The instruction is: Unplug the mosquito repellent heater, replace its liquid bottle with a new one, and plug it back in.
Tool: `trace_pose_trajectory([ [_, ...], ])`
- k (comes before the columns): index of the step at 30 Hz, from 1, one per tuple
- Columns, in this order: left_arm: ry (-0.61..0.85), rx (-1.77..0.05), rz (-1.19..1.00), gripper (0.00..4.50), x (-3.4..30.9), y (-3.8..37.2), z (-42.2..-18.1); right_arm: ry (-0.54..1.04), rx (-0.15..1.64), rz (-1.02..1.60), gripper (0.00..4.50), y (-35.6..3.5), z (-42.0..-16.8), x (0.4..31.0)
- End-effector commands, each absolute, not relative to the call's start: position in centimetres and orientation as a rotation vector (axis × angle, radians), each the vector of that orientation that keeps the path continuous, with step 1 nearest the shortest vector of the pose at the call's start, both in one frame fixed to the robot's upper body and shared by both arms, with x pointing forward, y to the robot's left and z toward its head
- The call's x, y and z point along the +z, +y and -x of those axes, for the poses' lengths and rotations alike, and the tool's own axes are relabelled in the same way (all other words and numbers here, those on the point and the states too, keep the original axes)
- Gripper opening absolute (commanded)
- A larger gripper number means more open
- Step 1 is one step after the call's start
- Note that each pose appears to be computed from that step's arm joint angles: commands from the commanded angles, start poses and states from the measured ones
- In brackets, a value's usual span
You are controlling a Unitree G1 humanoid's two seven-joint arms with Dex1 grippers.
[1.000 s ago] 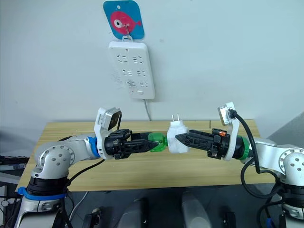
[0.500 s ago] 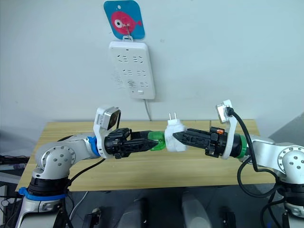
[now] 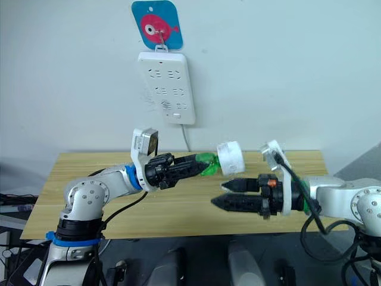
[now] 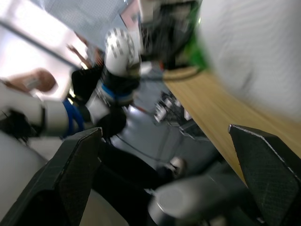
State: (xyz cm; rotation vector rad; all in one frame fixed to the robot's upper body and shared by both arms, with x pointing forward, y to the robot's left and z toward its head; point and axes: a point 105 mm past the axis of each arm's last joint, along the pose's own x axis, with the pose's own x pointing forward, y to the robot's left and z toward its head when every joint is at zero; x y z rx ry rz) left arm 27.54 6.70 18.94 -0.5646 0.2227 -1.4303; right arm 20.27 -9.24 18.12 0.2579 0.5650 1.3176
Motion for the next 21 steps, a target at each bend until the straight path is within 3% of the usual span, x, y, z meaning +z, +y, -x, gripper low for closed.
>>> trace_pose_trajectory([
  [1, 0.191, -1.47, 0.557, 2.24, 20.2, 6.7, -27.2, 0.476, 1.271, -0.059, 4.5, -10.3, -20.8, 17.3],
  [5, 0.255, -1.538, 0.54, 2.24, 20.1, 6.9, -26.0, 0.343, 1.162, 0.019, 3.56, -13.3, -24.0, 17.3],
  [11, 0.333, -1.62, 0.529, 2.24, 20.1, 7.3, -24.5, 0.171, 1.078, 0.048, 1.33, -14.7, -28.5, 19.3],
  [14, 0.351, -1.647, 0.526, 2.24, 20.2, 7.3, -24.1, 0.126, 1.099, 0.033, 0.16, -14.2, -29.3, 20.2],
  [21, 0.352, -1.664, 0.536, 2.24, 20.3, 7.0, -23.9, 0.144, 1.288, 0.008, 0.0, -11.0, -27.6, 20.3],
])
